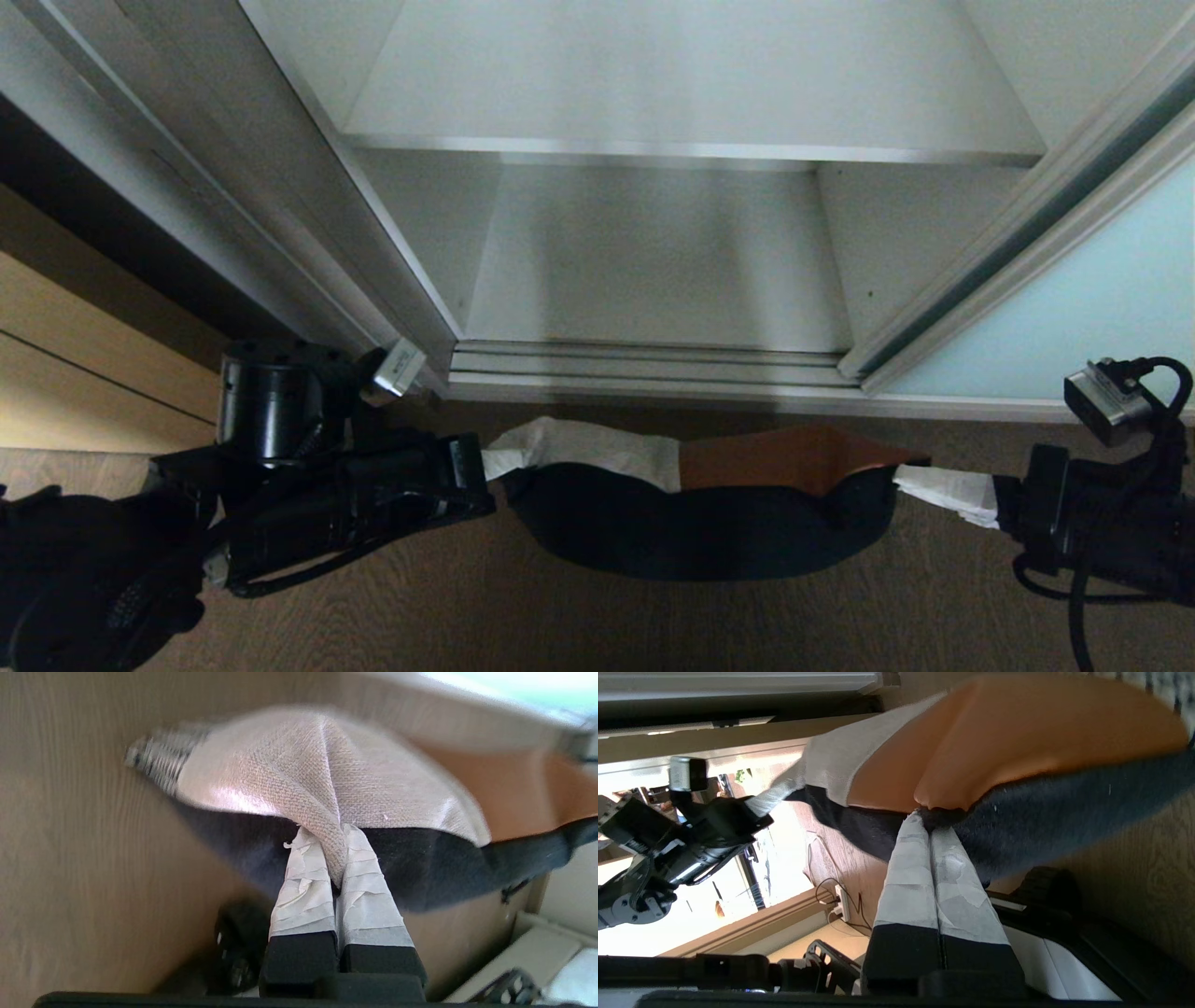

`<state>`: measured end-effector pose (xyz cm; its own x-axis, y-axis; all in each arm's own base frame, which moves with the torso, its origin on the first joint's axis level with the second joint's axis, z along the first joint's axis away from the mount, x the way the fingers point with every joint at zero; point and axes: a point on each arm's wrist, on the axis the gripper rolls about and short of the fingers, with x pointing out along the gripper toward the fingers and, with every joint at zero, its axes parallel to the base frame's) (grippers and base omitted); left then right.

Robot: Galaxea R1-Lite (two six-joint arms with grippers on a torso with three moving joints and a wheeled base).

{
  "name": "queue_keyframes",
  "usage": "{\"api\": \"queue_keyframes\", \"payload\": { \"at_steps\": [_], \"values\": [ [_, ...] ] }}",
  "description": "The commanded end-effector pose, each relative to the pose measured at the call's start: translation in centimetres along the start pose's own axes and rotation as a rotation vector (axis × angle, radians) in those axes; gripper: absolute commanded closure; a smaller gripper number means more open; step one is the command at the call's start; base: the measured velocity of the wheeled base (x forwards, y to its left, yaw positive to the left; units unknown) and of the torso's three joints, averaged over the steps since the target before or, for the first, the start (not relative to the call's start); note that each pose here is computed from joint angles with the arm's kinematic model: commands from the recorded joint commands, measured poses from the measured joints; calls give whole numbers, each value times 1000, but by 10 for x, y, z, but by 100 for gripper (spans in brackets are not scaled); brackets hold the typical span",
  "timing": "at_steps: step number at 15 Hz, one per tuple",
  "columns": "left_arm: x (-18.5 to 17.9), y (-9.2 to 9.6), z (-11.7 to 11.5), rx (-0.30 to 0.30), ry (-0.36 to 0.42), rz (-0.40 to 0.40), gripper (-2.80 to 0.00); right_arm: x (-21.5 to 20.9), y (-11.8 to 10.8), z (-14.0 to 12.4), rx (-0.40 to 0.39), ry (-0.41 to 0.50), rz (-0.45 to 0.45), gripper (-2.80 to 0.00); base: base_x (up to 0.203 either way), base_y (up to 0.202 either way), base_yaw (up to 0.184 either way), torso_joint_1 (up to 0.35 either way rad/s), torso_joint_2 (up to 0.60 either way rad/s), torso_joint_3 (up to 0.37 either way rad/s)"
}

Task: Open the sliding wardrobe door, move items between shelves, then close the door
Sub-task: Place the pillow on the lower shelf

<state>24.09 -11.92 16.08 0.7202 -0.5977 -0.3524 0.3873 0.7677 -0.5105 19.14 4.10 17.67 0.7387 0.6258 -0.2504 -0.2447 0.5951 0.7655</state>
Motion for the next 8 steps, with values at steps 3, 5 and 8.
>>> {"api": "queue_keyframes", "payload": {
  "at_steps": [3,5,8],
  "values": [
    [6,-3,18,8,-86,-29,0,18,0,14,4,2,3,0,0,0,0,0,0,0],
    [11,-4,34,12,-134,-36,0,23,8,28,-22,-29,29,0,0,0,0,0,0,0],
    [29,-2,61,20,-201,-41,0,33,18,49,-51,-73,57,0,0,0,0,0,0,0]
  ]
}}
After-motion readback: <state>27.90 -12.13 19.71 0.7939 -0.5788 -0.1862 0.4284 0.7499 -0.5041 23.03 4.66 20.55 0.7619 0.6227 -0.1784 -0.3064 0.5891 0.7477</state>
